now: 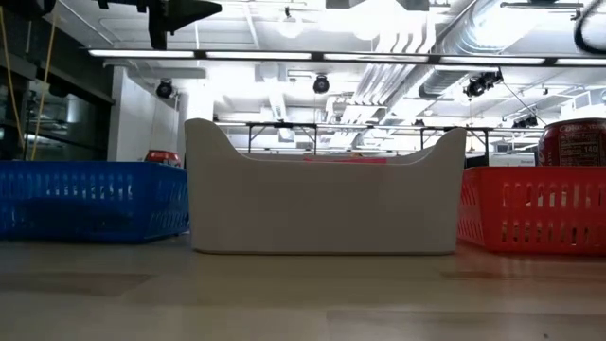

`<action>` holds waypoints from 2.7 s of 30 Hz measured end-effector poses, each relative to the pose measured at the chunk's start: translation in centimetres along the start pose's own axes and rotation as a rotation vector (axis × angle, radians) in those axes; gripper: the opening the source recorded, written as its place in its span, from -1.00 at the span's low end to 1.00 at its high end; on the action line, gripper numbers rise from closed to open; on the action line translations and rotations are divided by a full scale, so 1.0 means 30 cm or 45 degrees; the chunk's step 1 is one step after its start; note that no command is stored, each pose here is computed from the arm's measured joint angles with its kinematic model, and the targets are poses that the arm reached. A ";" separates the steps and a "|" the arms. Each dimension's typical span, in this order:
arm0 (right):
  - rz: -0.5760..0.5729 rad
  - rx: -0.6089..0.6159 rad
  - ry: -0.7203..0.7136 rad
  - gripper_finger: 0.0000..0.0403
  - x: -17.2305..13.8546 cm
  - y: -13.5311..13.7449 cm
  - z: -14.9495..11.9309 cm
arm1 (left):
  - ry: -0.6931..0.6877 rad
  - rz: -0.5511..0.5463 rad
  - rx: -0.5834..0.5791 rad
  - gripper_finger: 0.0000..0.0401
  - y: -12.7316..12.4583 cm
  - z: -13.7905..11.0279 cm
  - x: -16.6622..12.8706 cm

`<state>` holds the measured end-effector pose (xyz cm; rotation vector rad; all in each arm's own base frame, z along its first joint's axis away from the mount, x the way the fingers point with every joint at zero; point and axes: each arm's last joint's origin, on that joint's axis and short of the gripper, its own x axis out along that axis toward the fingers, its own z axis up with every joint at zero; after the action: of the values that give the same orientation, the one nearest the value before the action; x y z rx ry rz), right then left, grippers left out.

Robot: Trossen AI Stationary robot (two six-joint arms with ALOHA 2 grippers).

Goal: Sort candy
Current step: Put the white chocolate into the blue bin

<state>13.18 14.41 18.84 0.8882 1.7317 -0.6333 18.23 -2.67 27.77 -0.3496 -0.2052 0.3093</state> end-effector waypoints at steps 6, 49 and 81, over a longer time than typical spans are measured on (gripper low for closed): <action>-0.102 0.080 0.023 0.16 0.098 -0.066 0.039 | 0.001 -0.002 -0.033 0.11 0.000 0.000 0.000; 0.854 -0.464 -1.532 -0.98 -0.508 0.281 0.021 | 0.093 -0.163 -0.005 0.11 -0.009 -0.013 -0.003; 0.998 -0.828 -1.969 -0.98 -0.539 0.520 0.479 | 0.448 -0.443 0.186 0.11 -0.117 -0.156 0.102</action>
<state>36.77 8.32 29.65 0.2904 0.0715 -0.0552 23.17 -6.21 25.20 -0.2137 0.1034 -0.0832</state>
